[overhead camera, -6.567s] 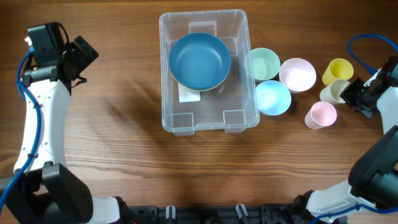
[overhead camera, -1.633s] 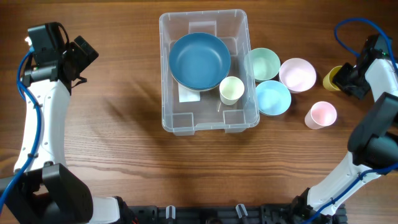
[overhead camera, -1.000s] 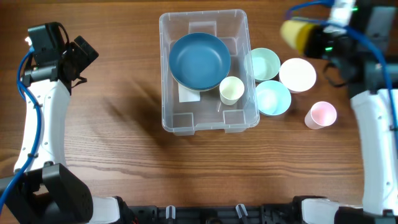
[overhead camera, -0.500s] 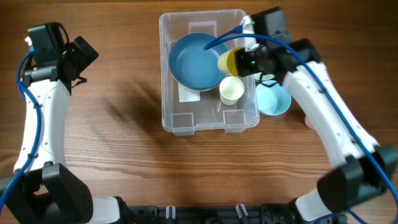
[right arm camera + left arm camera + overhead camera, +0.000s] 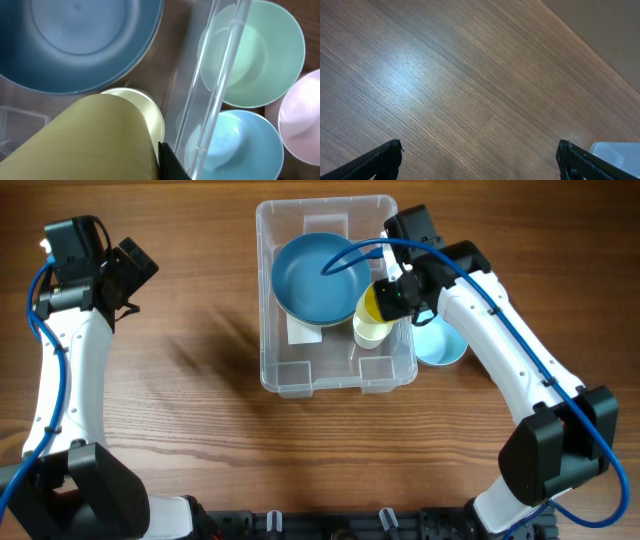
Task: Pack container
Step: 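Carry the yellow cup into the bin and drop it into the white cup, then open the right gripper and move it right to the pink cup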
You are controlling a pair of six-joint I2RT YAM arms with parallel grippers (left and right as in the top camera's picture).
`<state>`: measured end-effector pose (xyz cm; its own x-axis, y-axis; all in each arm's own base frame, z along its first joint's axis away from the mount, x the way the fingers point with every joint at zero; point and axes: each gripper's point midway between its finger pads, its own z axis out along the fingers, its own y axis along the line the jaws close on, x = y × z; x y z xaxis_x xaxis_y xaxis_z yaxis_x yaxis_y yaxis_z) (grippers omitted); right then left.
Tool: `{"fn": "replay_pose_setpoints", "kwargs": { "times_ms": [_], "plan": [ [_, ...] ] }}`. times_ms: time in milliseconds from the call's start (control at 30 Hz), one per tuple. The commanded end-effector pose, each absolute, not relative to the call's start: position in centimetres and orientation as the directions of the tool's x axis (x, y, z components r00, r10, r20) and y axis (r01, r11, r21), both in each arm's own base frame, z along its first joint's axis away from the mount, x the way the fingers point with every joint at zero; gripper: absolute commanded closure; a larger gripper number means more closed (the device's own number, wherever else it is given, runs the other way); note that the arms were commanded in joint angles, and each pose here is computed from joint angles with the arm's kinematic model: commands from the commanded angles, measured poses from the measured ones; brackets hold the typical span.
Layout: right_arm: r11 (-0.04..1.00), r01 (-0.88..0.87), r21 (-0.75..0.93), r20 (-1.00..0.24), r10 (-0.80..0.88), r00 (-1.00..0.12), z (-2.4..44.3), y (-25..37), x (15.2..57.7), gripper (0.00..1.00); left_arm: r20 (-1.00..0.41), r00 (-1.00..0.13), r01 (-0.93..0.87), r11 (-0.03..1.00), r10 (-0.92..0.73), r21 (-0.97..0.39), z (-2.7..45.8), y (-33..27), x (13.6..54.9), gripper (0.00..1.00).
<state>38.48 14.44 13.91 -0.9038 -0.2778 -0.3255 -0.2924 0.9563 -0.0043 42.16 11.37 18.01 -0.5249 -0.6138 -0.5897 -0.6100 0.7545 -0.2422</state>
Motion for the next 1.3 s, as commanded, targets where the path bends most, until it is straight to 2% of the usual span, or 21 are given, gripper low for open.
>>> {"fn": "replay_pose_setpoints", "kwargs": {
  "times_ms": [0,167,200,233,267,300,367,533,600,733,900,1033,1267],
  "plan": [
    [0.953,-0.302,-0.034,-0.321,-0.296,-0.900,13.9,14.1,38.5,0.94,-0.594,-0.519,-0.618,0.750,-0.615,-0.236,18.0,11.8,42.3,0.00],
    [0.953,-0.302,-0.037,-0.317,-0.298,-0.900,13.9,14.0,38.4,0.94,-0.594,-0.519,-0.618,0.750,-0.615,-0.236,18.0,11.8,42.3,0.00],
    [0.953,-0.302,-0.037,-0.317,-0.298,-0.900,13.9,14.0,38.4,0.91,-0.594,-0.519,-0.618,0.750,-0.615,-0.236,18.0,11.8,42.3,0.00],
    [0.953,-0.302,-0.037,-0.318,-0.298,-0.900,13.9,14.0,38.4,0.81,-0.594,-0.519,-0.618,0.750,-0.615,-0.236,18.0,11.8,42.3,0.00],
    [0.953,-0.302,-0.036,-0.319,-0.297,-0.900,13.9,14.1,38.5,0.61,-0.593,-0.519,-0.618,0.750,-0.615,-0.236,18.0,11.8,42.3,0.00],
    [0.953,-0.302,-0.036,-0.321,-0.297,-0.899,13.9,14.1,38.5,0.51,-0.594,-0.519,-0.618,0.750,-0.615,-0.236,18.0,11.8,42.3,0.00],
    [0.953,-0.302,-0.036,-0.326,-0.297,-0.898,14.0,14.1,38.6,0.46,-0.594,-0.519,-0.618,0.750,-0.615,-0.236,18.0,11.8,42.3,0.00],
    [0.954,-0.299,-0.036,-0.345,-0.292,-0.892,14.7,14.2,39.0,0.44,-0.594,-0.519,-0.618,0.750,-0.615,-0.236,18.0,11.8,42.3,0.00],
    [0.966,-0.244,-0.084,-0.361,-0.258,-0.896,15.9,12.9,39.5,0.44,-0.594,-0.519,-0.618,0.750,-0.615,-0.236,18.0,11.8,42.3,0.00],
    [0.982,-0.047,-0.182,-0.395,-0.117,-0.911,19.1,7.9,39.9,0.45,-0.594,-0.519,-0.618,0.750,-0.615,-0.236,18.0,11.8,42.3,0.00],
    [0.976,0.168,-0.141,-0.432,0.092,-0.897,21.2,2.1,39.4,0.48,-0.594,-0.519,-0.618,0.750,-0.615,-0.236,18.0,11.8,42.3,0.00],
    [0.920,0.375,-0.111,-0.432,0.295,-0.852,21.6,-4.3,38.5,0.50,-0.594,-0.519,-0.618,0.750,-0.615,-0.236,18.0,11.8,42.3,0.00],
    [0.857,0.515,0.002,-0.364,0.481,-0.798,20.8,-9.6,36.8,0.52,-0.594,-0.519,-0.618,0.750,-0.615,-0.236,18.0,11.8,42.3,0.00]
  ]
}}
